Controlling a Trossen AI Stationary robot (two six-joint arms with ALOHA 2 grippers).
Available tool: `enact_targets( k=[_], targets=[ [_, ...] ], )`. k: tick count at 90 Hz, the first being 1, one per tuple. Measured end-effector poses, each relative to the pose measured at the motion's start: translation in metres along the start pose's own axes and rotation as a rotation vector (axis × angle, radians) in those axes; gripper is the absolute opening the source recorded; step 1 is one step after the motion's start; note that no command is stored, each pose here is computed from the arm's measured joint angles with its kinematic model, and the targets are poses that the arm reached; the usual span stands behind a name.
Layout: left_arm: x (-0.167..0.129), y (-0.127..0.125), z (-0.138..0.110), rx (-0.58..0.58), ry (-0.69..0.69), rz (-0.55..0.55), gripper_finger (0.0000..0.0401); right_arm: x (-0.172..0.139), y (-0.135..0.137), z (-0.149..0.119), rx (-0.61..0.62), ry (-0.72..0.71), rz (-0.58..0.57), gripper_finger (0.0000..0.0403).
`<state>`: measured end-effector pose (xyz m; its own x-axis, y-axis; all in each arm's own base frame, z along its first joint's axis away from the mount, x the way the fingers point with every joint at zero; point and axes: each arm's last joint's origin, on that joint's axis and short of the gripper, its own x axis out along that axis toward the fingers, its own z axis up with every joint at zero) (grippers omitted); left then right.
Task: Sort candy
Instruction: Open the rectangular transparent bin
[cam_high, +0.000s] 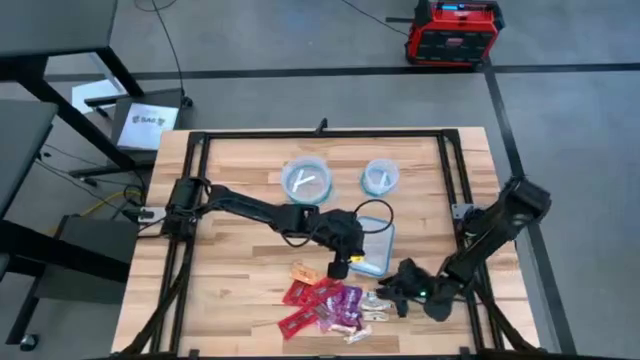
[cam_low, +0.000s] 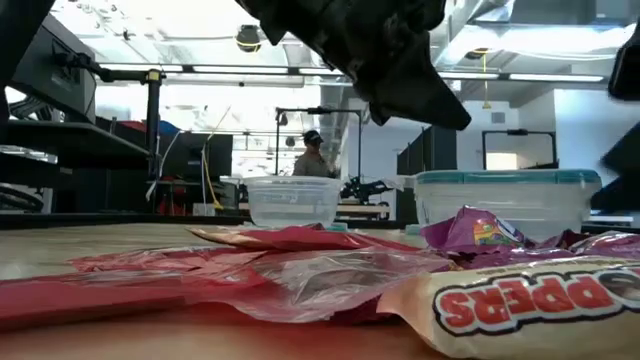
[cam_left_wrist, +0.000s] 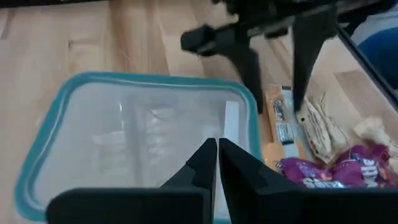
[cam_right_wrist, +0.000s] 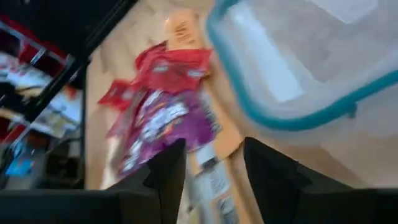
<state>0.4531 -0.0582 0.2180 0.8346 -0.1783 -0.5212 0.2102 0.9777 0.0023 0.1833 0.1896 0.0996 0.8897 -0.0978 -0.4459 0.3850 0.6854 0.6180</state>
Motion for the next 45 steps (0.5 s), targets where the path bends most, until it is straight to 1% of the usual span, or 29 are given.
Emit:
enact_targets(
  k=[5,13,27,35,45],
  targets=[
    [0.000,0.003,-0.003,0.004,0.008,0.006,0.0004,0.002,-0.002,0.000,0.013,-0.003,-0.016,0.0166],
    [0.001,0.008,-0.009,-0.001,0.023,0.015,0.0004,-0.002,-0.002,0.005,0.002,0.011,-0.027,0.0172],
    [0.001,0.010,-0.009,-0.027,0.006,0.020,0.0004,-0.026,-0.005,0.022,-0.041,0.049,-0.035,0.0176],
    [0.001,0.009,-0.008,-0.024,0.004,0.019,0.0004,-0.039,-0.006,0.033,-0.067,0.024,-0.052,0.0176],
    [0.001,0.010,-0.006,-0.023,-0.023,0.021,0.0004,-0.048,-0.006,0.041,-0.083,-0.006,-0.055,0.0176]
  ],
)
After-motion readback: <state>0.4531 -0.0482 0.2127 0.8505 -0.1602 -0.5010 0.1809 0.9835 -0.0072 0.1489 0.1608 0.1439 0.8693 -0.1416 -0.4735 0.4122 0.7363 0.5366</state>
